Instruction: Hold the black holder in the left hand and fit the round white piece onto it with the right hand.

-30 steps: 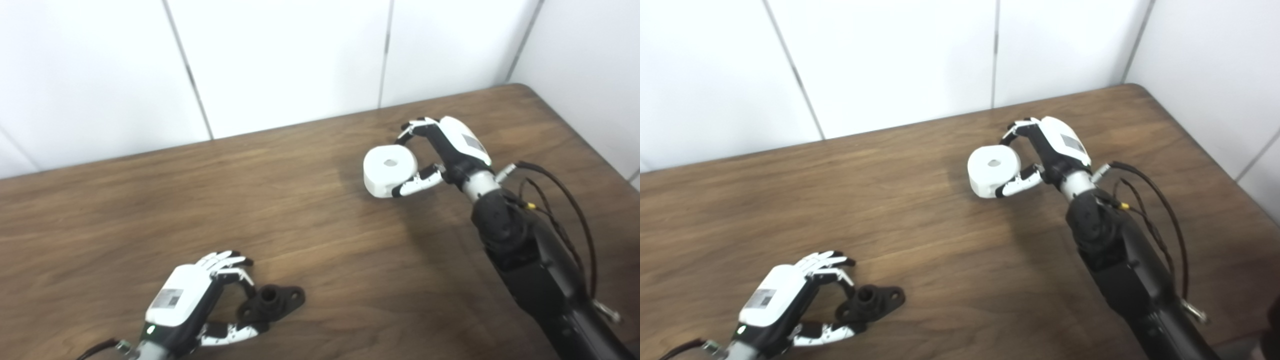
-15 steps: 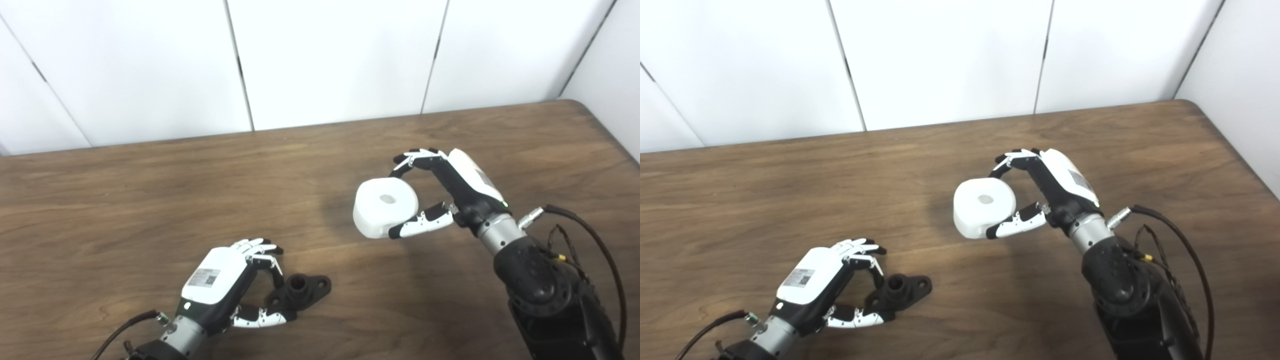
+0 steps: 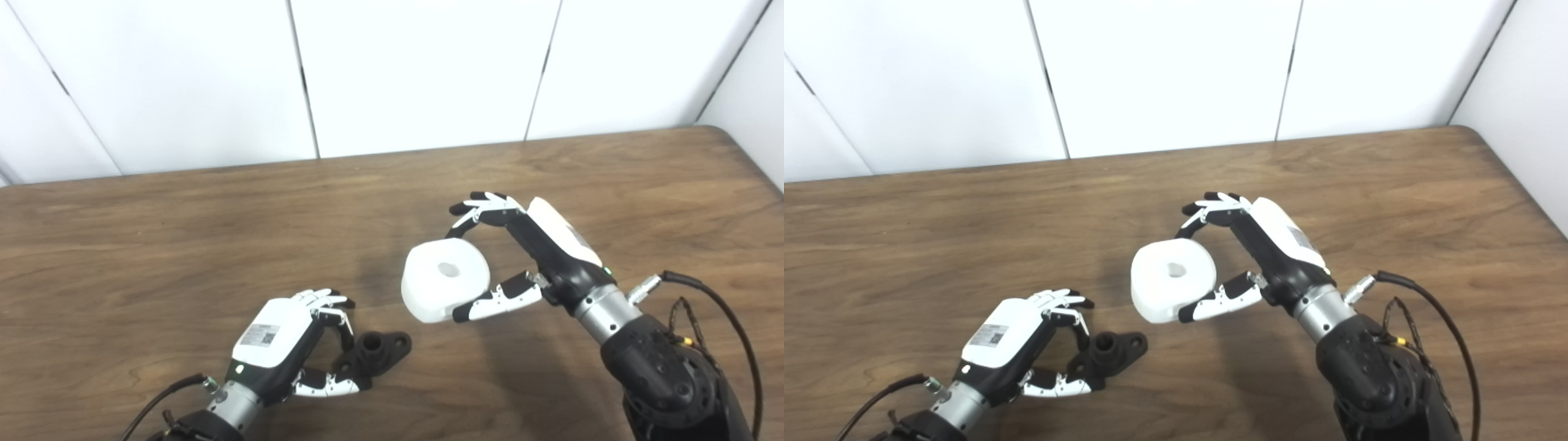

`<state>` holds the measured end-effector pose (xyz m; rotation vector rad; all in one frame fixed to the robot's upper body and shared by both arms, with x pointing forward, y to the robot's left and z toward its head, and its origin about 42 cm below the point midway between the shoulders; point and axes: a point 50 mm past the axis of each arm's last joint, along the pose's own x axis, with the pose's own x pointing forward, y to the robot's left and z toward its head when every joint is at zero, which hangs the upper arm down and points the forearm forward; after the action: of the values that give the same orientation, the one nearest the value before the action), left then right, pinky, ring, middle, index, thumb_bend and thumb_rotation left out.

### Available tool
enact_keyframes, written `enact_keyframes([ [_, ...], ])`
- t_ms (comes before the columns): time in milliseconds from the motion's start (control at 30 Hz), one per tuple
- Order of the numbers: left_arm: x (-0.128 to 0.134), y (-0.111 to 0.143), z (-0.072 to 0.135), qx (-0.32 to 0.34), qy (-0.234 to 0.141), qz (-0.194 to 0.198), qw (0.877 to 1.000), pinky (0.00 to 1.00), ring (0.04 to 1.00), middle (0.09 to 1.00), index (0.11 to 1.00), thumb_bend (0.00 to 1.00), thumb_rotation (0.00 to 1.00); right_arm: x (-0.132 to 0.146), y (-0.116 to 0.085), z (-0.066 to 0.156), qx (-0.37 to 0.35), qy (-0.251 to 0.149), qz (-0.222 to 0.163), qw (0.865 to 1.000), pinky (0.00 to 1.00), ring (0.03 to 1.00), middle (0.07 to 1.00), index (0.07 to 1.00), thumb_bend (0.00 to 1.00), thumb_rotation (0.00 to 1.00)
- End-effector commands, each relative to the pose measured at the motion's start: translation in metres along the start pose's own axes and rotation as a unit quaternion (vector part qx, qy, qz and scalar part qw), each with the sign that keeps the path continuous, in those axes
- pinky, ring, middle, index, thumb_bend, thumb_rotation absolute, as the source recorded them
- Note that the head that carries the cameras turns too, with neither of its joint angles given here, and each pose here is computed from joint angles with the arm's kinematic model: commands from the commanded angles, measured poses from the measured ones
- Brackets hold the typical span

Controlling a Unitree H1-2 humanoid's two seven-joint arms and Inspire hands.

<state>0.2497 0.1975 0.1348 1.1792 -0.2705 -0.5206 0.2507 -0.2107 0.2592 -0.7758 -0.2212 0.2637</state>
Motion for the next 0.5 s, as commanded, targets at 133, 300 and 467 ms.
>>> enact_keyframes([
  [133,-0.002,-0.024,-0.002,0.015,0.025,-0.067,0.997,0.87,0.874,0.812,0.491,0.51,0.05,-0.001,-0.005,0.021,-0.004,-0.05,-0.013,0.999,1.0,0.943,0.817,0.48,0.53,0.14],
  [300,0.001,-0.024,0.0,0.018,0.027,-0.067,0.997,0.88,0.87,0.809,0.491,0.51,0.05,-0.001,0.001,0.024,0.002,-0.057,-0.002,0.998,1.0,0.947,0.816,0.48,0.53,0.14],
  [467,0.002,-0.024,0.003,0.016,0.029,-0.065,0.997,0.88,0.874,0.81,0.491,0.51,0.05,0.001,0.008,0.025,0.007,-0.062,0.006,0.998,1.0,0.945,0.813,0.48,0.53,0.14],
])
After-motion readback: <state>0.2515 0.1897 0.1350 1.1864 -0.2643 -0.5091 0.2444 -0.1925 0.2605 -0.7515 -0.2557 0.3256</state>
